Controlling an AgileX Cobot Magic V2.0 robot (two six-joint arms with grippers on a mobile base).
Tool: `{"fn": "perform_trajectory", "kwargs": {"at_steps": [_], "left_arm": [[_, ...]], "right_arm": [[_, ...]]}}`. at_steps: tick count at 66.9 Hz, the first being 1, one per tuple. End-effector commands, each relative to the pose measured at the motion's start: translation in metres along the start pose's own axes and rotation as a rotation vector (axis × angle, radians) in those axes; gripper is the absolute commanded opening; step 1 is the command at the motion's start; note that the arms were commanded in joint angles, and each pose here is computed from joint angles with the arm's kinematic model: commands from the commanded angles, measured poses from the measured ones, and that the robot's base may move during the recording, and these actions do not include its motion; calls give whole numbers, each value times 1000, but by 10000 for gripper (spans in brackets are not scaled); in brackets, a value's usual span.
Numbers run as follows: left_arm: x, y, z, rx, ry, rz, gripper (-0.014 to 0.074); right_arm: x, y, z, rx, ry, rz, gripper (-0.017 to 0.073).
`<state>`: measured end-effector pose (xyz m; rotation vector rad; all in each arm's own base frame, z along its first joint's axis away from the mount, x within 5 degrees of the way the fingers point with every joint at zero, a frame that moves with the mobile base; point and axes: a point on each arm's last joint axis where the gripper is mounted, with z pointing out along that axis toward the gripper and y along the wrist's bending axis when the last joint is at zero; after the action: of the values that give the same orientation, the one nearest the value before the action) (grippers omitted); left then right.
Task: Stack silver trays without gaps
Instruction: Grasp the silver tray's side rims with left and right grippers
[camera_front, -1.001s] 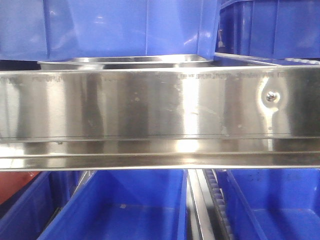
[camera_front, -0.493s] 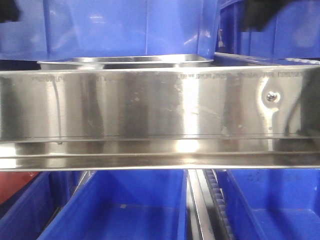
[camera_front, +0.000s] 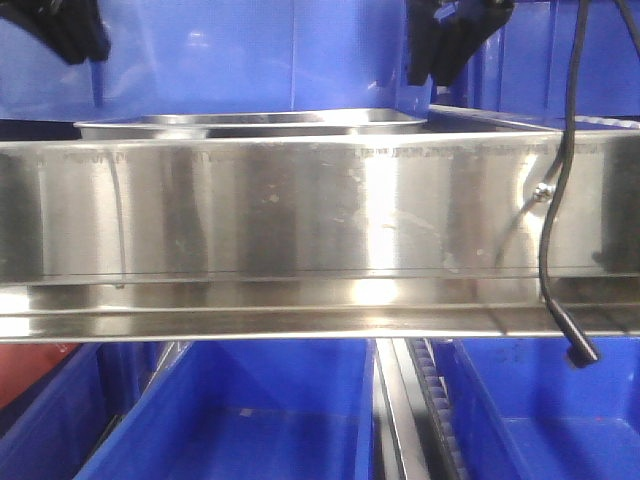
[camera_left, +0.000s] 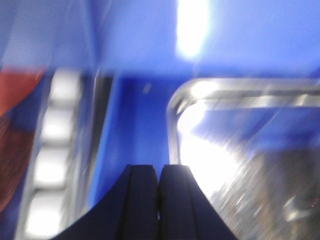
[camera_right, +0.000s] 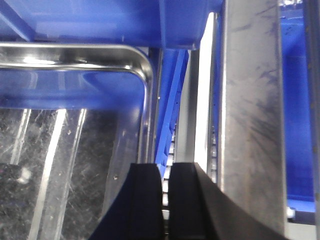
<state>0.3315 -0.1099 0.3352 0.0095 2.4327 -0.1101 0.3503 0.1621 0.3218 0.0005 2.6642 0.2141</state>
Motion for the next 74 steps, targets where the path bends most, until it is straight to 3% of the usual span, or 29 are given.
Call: {"fn": "perform_trajectory", "kwargs": {"at_steps": [1, 10, 16, 29, 74], "left_arm": [[-2, -3, -2, 19, -16, -14, -17], [1, -5, 4, 21, 20, -27, -6], [3, -7, 10, 30, 42, -40, 77], [5, -8, 18, 25, 63, -40, 267], [18, -11, 51, 9, 178, -54, 253]], "right_arm": [[-4, 2, -2, -11, -30, -3, 6], [-3, 3, 3, -14, -17, 1, 6], [-3, 4, 6, -18, -10, 5, 13], [-3, 4, 10, -16, -1, 6, 199], [-3, 7, 28, -19, 23, 12, 223]]}}
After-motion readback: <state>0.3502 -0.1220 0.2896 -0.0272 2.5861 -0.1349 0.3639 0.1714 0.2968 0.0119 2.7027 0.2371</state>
